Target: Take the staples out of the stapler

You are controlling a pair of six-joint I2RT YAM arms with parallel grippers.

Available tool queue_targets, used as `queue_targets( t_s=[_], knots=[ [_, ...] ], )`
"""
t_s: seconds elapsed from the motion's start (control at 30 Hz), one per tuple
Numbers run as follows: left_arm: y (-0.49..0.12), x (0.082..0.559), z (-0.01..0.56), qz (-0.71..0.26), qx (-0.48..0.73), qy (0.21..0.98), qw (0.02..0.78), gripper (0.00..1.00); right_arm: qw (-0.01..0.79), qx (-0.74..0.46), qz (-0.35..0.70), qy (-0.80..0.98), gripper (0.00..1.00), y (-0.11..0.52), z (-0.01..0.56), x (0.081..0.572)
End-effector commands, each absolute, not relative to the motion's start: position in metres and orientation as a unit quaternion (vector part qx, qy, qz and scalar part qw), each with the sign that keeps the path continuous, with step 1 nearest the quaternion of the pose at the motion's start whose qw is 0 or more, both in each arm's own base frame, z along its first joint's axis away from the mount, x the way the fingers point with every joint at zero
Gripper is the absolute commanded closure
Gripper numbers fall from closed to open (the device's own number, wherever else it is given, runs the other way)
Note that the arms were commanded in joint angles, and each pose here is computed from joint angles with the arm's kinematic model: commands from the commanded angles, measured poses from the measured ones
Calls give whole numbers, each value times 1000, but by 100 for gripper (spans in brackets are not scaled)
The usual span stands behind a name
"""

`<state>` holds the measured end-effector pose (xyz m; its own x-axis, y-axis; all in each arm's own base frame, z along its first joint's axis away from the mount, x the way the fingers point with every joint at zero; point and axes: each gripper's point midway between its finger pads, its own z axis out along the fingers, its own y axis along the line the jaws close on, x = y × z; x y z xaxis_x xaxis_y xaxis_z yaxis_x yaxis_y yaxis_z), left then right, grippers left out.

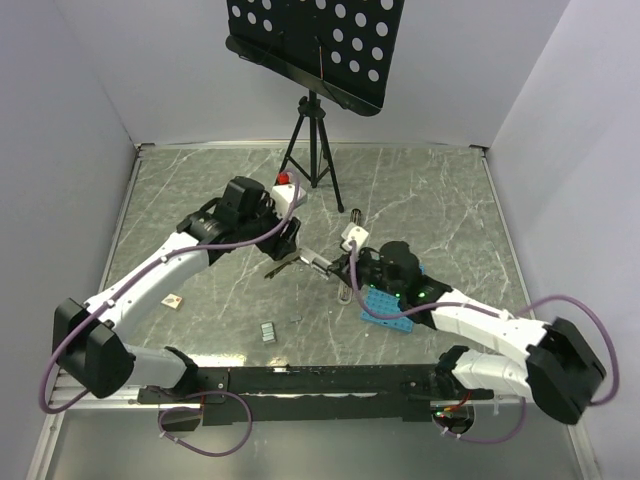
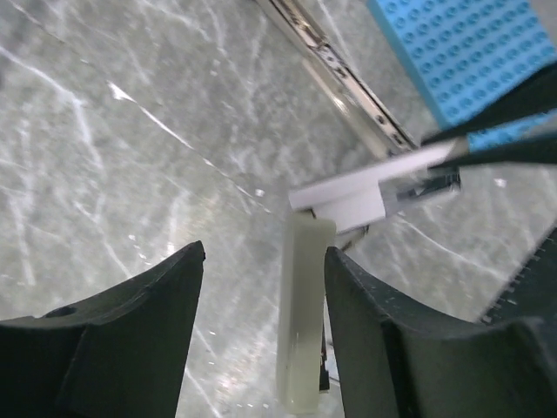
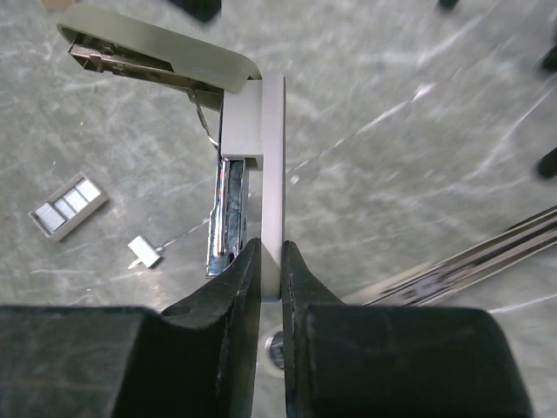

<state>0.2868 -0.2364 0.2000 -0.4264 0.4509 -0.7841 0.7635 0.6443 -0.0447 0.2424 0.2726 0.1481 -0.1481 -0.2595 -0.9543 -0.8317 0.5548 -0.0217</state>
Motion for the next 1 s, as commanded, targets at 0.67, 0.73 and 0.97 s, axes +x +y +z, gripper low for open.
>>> queue_targets(
  t_s=[0.67,0.73,0.97],
  knots=[
    [-256,244,263,-365,369,766,379,26,711,-517,214,426,100,263,256,215],
    [-259,237,268,-391,362,760,372,25,714,-520,216,416,100,264,258,212],
    [-268,227,274,-449,334,741,371,29,724,-523,208,397,100,265,263,211]
  ],
)
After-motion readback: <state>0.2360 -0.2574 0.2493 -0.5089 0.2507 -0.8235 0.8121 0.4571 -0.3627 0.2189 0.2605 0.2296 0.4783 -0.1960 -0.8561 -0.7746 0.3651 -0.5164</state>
